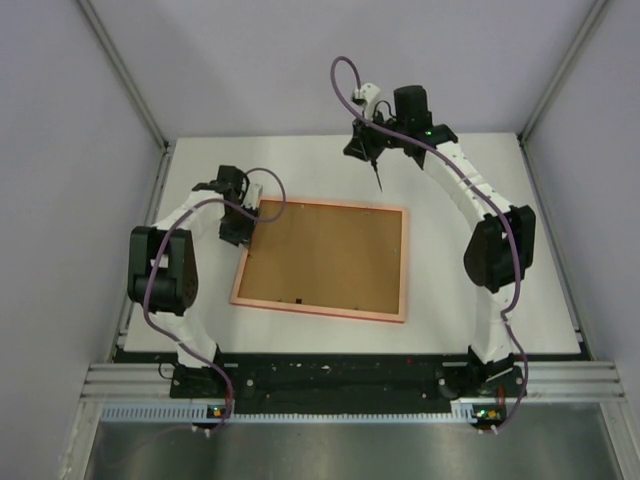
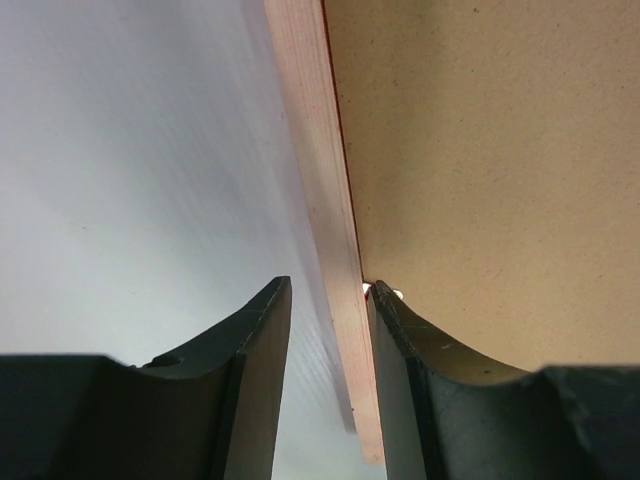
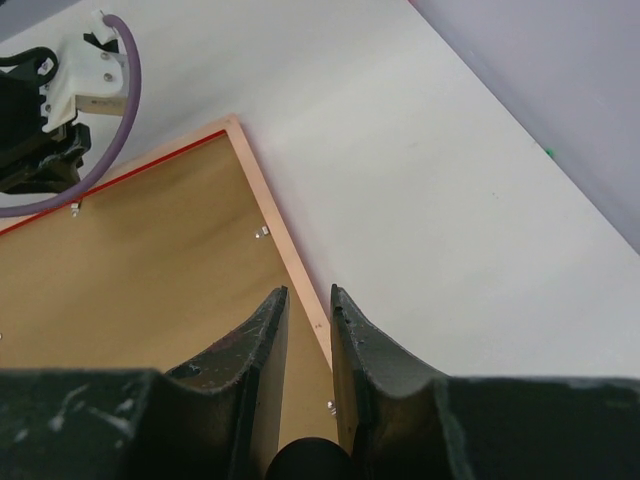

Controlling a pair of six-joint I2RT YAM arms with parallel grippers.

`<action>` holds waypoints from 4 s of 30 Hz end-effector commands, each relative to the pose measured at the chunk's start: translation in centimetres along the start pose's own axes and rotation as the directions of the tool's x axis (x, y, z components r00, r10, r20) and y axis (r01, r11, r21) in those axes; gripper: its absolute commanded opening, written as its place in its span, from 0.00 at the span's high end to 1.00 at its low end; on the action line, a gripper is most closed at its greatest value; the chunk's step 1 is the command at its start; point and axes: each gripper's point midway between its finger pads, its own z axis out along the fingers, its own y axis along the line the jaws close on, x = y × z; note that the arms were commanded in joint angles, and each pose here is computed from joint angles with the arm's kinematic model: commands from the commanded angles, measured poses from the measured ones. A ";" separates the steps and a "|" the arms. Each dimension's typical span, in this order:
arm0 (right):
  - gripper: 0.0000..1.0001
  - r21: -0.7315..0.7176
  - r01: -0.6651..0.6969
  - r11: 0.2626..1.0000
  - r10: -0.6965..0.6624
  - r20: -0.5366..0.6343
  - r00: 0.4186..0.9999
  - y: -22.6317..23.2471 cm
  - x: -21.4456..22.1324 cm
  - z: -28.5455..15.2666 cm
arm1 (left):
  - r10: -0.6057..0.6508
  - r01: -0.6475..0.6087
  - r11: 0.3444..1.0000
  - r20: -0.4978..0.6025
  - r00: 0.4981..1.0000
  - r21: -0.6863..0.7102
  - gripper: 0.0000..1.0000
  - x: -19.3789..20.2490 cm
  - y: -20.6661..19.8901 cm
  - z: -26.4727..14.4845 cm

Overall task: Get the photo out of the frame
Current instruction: Release the photo frame item from the photo frame.

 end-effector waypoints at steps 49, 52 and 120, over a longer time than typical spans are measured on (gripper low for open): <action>1.00 -0.024 -0.327 0.945 0.327 0.123 0.937 -1.8 0.1 6.4 | 0.131 -0.133 0.991 0.186 0.974 0.000 0.61 -9.9 -3.1 -3.1; 1.00 0.016 -0.281 0.960 0.278 0.103 0.955 -1.6 0.3 4.7 | 0.132 -0.122 0.990 0.149 0.980 -0.074 0.55 -9.0 -1.7 -3.6; 1.00 -0.069 -0.098 0.993 0.103 0.086 0.991 0.4 0.1 -0.4 | 0.128 -0.128 0.992 -0.047 0.991 -0.010 0.99 -5.3 -1.3 4.9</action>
